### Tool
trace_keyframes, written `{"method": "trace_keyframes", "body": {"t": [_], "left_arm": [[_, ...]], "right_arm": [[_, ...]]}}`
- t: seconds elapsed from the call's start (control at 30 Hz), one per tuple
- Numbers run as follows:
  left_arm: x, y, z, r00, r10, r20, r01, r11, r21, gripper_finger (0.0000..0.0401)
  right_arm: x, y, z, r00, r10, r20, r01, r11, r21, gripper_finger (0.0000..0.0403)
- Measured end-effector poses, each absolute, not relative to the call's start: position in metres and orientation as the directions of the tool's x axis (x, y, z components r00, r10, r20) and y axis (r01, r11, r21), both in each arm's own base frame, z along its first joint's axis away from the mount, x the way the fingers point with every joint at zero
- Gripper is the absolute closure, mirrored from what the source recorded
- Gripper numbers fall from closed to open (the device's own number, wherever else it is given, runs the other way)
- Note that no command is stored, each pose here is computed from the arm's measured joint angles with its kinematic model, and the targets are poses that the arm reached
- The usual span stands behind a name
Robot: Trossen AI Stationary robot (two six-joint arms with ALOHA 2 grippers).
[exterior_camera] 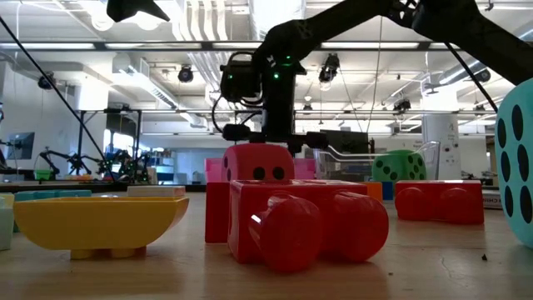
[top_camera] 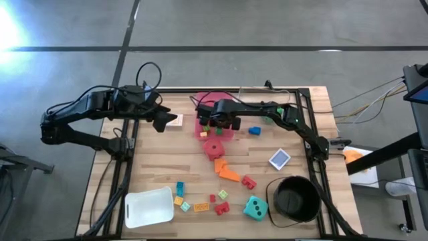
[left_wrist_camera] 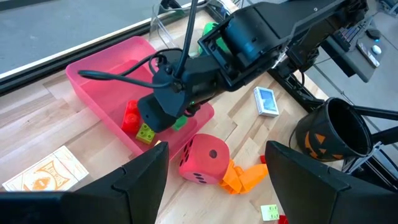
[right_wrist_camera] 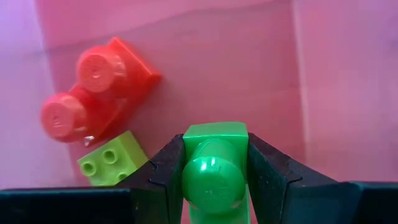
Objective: Pick & Place Toys
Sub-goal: Put the green game piece into the red bin
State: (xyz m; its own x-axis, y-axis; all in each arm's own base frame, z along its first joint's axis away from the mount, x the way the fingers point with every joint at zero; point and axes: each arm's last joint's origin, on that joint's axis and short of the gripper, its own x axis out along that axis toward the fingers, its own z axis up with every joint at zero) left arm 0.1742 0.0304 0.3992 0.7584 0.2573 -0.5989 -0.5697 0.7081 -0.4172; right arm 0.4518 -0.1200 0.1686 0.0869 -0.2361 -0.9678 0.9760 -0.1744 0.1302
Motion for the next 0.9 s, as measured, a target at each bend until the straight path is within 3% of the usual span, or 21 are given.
{"method": "trace_keyframes", "body": {"t": [0.9], "left_arm": [[0.174, 0.03, 0.399, 0.759, 0.257, -0.599, -0.57, 0.708, -0.417, 0.013]], "right_arm": [[0.451, -0.119, 0.152, 0.105, -0.217, -0.97, 0.964, -0.217, 0.153, 0.0281]]}}
